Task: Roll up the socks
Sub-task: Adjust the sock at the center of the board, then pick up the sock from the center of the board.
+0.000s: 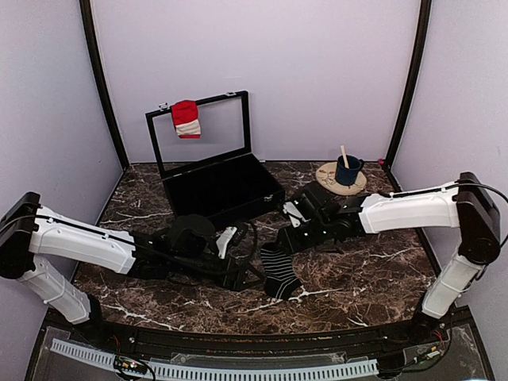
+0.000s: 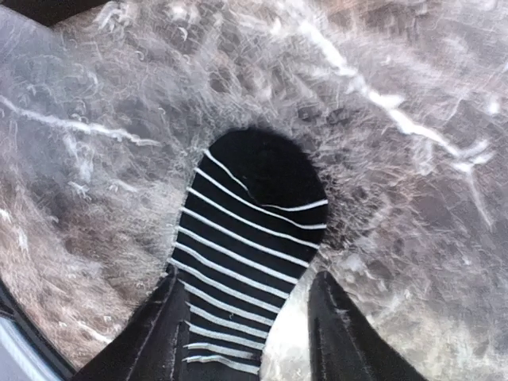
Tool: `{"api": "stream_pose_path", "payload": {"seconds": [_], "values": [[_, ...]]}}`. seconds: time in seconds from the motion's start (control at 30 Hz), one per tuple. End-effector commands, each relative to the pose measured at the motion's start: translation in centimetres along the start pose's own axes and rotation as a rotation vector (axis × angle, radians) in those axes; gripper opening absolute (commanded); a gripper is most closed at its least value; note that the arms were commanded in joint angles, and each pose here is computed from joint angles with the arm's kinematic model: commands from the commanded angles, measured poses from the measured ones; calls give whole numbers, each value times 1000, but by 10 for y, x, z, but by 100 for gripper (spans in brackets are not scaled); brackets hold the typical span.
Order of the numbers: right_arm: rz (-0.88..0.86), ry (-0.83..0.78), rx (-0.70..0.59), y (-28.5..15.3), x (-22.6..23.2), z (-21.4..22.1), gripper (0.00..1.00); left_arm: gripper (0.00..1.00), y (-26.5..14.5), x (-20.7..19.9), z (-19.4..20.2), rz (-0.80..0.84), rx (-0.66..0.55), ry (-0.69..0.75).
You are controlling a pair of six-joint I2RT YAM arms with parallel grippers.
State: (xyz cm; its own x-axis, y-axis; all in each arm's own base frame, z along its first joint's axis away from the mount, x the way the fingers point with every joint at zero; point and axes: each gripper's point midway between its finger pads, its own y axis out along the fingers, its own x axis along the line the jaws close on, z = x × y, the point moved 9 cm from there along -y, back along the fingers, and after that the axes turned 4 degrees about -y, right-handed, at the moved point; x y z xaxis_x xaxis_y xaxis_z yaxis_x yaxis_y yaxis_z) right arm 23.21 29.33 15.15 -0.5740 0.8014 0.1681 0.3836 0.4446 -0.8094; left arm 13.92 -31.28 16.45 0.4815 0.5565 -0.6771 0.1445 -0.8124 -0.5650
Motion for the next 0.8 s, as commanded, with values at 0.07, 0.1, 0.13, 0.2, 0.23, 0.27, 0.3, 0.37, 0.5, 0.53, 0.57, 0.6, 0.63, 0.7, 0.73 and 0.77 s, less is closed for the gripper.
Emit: {"api": "stream_pose_path", "payload": {"seconds": [0.07, 0.1, 0.13, 0.2, 0.23, 0.27, 0.3, 0.37, 0.5, 0.53, 0.57, 0.6, 0.63, 0.7, 0.73, 0.77], "values": [[54, -22, -200, -56, -4, -8, 94, 79, -44, -37, -22, -22, -183, 340], [60, -20, -239, -64, -5, -9, 99, 82, -53, -43, -28, -43, -223, 393], [77, -13, -288, -73, -7, -12, 100, 86, -62, -49, -36, -68, -268, 437], [131, 22, -393, -88, -13, -16, 100, 95, -81, -63, -52, -108, -361, 521], [169, 49, -455, -97, -17, -21, 100, 99, -90, -70, -59, -119, -404, 562], [213, 80, -513, -107, -21, -25, 100, 99, -98, -77, -66, -129, -450, 597], [271, 119, -577, -116, -26, -30, 100, 99, -107, -82, -74, -146, -521, 606], [370, 199, -679, -132, -35, -37, 100, 99, -117, -83, -83, -179, -610, 577], [437, 241, -741, -143, -44, -60, 100, 98, -113, -75, -95, -205, -581, 668], [433, 229, -737, -141, -45, -66, 100, 97, -109, -71, -97, -235, -546, 678], [428, 203, -717, -137, -45, -71, 100, 94, -104, -67, -96, -249, -498, 688], [425, 182, -695, -134, -44, -78, 100, 91, -98, -65, -93, -244, -447, 708], [428, 164, -661, -131, -44, -85, 100, 89, -92, -62, -89, -232, -395, 726], [440, 145, -613, -126, -43, -94, 98, 87, -79, -54, -79, -215, -297, 735], [445, 136, -594, -122, -44, -92, 96, 87, -72, -48, -74, -214, -252, 730], [436, 135, -590, -122, -43, -92, 93, 86, -67, -45, -71, -208, -219, 724]]}}
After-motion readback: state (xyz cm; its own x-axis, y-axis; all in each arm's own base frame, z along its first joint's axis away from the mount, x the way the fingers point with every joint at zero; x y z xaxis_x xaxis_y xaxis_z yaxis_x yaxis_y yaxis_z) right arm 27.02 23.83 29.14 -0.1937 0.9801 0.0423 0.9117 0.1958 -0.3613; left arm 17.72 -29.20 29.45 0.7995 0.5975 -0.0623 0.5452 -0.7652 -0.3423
